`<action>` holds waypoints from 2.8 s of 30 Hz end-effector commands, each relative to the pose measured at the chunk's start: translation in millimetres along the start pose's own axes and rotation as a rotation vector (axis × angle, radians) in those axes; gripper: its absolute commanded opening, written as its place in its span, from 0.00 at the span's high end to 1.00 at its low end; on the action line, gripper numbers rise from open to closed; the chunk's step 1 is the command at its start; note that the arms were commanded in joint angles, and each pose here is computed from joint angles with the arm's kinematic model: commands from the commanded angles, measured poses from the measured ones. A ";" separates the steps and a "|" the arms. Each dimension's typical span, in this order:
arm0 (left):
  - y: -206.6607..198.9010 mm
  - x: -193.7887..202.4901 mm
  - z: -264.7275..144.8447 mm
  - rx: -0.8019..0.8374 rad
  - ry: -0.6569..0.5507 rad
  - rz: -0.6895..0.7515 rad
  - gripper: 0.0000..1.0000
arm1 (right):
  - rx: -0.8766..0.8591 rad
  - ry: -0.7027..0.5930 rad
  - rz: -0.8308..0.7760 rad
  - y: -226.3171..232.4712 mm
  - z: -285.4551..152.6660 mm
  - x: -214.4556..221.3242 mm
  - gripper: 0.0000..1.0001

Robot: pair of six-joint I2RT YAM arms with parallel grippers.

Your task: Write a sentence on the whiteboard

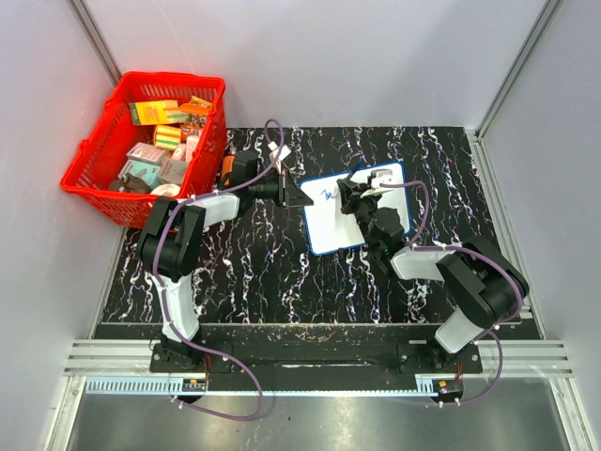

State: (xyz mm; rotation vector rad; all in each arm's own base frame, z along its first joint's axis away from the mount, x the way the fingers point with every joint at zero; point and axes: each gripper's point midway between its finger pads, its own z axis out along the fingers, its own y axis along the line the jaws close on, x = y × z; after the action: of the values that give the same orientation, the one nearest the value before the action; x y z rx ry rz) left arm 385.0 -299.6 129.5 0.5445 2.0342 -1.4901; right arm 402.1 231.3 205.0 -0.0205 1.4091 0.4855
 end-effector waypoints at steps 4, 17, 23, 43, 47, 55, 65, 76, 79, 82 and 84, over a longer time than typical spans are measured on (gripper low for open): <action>13.8 4.6 0.6 -0.084 -0.001 0.092 1.00 | 0.022 -0.077 0.006 5.3 7.6 -41.1 1.00; 10.9 4.6 -2.1 -0.096 0.008 0.105 1.00 | 0.028 -0.088 0.011 0.0 9.3 -44.9 1.00; 12.2 6.4 -2.6 -0.102 0.014 0.105 1.00 | 0.015 -0.104 0.014 2.0 8.4 -49.7 1.00; 13.3 9.0 -1.8 -0.107 0.026 0.103 1.00 | 0.030 -0.097 0.023 -1.5 15.4 -37.9 1.00; 13.7 8.4 -2.2 -0.107 0.024 0.105 1.00 | 0.044 -0.068 0.020 -5.2 15.9 -25.8 1.00; 12.8 8.7 -1.0 -0.104 0.026 0.107 1.00 | 0.065 -0.026 0.022 -12.6 8.8 -8.4 1.00; 12.3 7.3 -0.7 -0.102 0.022 0.109 1.00 | 0.040 0.027 0.026 -13.8 -9.1 5.7 1.00; 13.3 9.3 -1.0 -0.105 0.025 0.106 1.00 | 0.011 0.033 0.020 -10.5 -14.3 4.3 1.00; 13.3 9.3 -1.0 -0.105 0.025 0.106 1.00 | -0.004 -0.010 0.020 -5.2 -10.8 -10.9 1.00; 12.7 8.6 -1.4 -0.106 0.024 0.109 1.00 | 0.005 -0.054 0.009 -4.1 -5.2 -27.4 1.00; 13.5 10.7 -0.7 -0.106 0.028 0.106 1.00 | 0.012 -0.080 0.004 -3.5 -0.2 -37.4 1.00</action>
State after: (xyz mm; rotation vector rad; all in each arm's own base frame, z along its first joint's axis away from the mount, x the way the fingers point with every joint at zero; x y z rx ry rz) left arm 378.4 -299.7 131.4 0.5856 2.0411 -1.4614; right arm 393.5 222.3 195.0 -0.0110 1.4459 0.4929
